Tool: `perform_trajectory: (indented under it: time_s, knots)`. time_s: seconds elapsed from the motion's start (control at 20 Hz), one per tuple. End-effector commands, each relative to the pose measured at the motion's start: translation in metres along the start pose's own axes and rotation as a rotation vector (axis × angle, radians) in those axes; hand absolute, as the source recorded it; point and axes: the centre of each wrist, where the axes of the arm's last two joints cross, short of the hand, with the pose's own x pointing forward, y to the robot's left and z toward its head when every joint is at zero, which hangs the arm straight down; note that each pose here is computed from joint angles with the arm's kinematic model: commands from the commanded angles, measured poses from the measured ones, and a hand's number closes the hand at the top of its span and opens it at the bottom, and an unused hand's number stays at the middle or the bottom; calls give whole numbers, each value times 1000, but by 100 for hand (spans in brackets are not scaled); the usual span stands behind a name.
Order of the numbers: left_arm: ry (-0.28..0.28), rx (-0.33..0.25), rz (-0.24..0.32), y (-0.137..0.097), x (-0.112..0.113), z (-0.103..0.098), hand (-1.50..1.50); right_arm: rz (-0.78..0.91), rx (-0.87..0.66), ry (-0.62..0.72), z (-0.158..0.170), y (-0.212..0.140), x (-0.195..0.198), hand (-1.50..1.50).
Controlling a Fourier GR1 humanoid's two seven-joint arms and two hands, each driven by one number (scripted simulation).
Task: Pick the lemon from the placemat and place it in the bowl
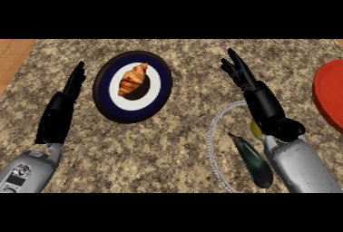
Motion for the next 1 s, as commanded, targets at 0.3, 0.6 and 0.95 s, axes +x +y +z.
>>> perform_trajectory:
  time_s: [0.3,0.6,0.95]
  knots:
    - [104,114,72,25,-22,10,0,609,262,-90,-8,-132,77,150]
    - [132,131,165,67,-41,34,0,497,104,49,110,-183,7,-150]
    - [117,124,165,45,-38,11,0,555,163,63,143,-198,24,-150]
